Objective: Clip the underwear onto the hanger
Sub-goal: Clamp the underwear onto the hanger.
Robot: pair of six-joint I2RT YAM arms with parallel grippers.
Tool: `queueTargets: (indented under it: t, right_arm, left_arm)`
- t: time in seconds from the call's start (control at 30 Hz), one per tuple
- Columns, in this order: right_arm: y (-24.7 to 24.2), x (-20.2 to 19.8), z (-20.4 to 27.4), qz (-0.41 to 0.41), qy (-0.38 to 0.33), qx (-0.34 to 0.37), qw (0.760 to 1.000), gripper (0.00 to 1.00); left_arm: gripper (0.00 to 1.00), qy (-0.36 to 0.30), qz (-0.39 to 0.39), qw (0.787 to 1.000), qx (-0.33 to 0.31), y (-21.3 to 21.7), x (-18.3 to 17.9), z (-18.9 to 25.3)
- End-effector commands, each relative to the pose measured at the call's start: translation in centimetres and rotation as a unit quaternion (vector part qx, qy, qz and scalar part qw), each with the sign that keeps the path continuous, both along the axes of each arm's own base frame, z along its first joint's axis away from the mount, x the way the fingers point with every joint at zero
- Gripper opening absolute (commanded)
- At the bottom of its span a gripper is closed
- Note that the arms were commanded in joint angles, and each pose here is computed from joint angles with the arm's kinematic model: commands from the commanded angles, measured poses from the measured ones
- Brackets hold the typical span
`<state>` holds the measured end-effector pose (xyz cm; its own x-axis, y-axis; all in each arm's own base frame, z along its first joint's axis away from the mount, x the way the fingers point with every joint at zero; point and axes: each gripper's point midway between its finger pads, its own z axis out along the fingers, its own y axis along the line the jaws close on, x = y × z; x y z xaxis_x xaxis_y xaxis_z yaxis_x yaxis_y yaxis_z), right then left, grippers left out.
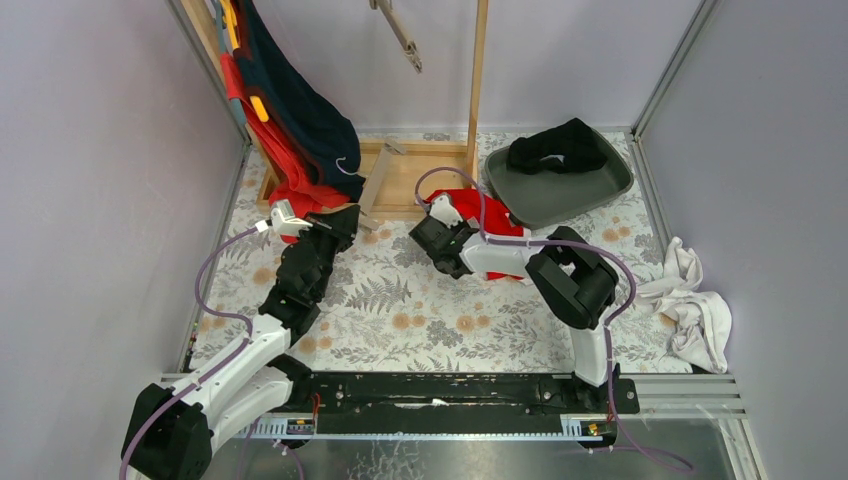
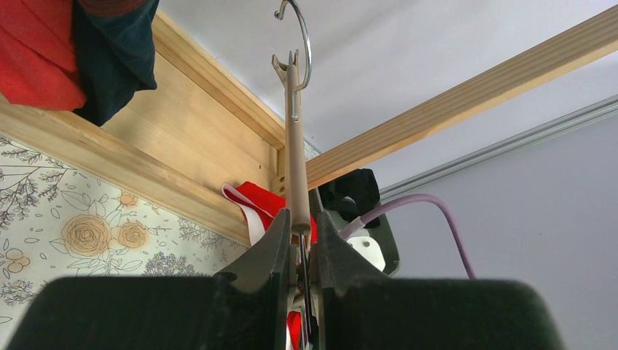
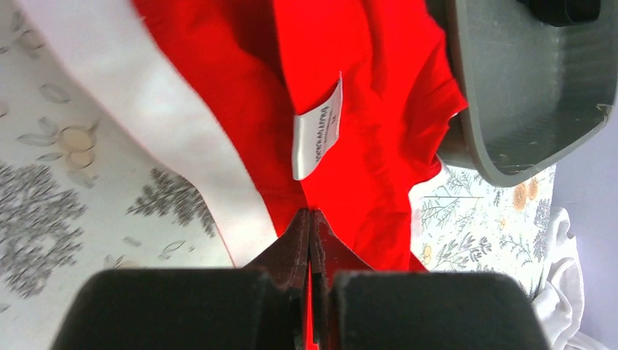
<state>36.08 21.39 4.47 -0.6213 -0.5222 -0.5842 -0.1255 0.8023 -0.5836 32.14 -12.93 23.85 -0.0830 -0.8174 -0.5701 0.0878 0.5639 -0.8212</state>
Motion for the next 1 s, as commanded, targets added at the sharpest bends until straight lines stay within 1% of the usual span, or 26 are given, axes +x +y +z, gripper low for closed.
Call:
queueTargets:
  t: [0.0,0.27,0.73,0.97]
  right_arm:
    - [2.0,-1.1,3.1,0.009,-0.038,0.017,0.999,0.0]
    - [4.3,-3.0,2.6,0.034,-0.023,0.022,0.999,0.0]
    - [7.2,-5.0,5.3,0.069,-0.044,0.04,0.996,0.0]
    - [9.2,-5.7,4.4,0.09,-0.03,0.043,0.995,0.0]
  left_arm:
    - [0.0,-0.057,0.009,0.998,-0.02,0.2,0.1,3.5]
    - [0.0,-0.059,0.009,0.998,-0.022,0.3,0.0,3.7]
    - [0.0,-0.061,0.011,0.998,-0.023,0.4,-0.2,3.8]
    - [0.0,-0.062,0.013,0.998,-0.023,0.6,-0.4,3.9]
